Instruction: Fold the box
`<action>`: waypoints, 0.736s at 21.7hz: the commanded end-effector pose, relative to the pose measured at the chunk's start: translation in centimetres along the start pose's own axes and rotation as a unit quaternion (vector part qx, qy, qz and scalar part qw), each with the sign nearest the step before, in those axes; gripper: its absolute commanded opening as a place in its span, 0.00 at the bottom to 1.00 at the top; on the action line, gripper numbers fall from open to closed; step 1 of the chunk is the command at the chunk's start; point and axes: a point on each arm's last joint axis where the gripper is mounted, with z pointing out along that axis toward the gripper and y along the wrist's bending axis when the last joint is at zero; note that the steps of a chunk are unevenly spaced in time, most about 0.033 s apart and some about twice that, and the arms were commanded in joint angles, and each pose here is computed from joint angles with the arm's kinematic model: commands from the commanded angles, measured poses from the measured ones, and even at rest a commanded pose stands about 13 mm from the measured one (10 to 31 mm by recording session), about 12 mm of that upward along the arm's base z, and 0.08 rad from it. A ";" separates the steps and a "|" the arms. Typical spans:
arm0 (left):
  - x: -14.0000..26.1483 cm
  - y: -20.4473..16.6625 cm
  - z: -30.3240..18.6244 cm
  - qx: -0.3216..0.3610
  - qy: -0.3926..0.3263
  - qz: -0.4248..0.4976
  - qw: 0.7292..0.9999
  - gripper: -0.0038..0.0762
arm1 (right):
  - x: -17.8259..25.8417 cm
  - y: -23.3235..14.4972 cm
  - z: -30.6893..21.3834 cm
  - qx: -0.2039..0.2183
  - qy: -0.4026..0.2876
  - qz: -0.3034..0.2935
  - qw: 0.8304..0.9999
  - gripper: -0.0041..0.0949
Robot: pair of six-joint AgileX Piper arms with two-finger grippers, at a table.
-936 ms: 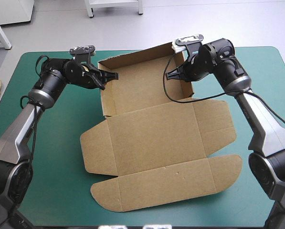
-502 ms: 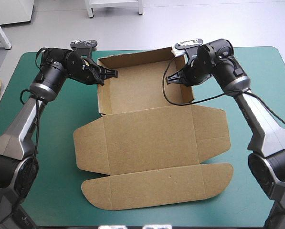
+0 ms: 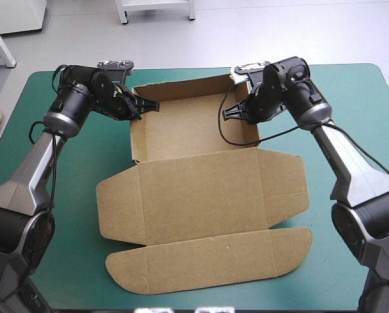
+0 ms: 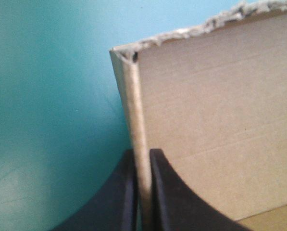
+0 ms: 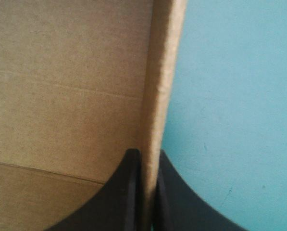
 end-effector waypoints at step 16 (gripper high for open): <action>-1.6 -0.5 4.5 0.006 0.014 0.028 0.999 0.04 | 1.5 -0.3 2.5 0.007 0.050 -0.009 0.999 0.04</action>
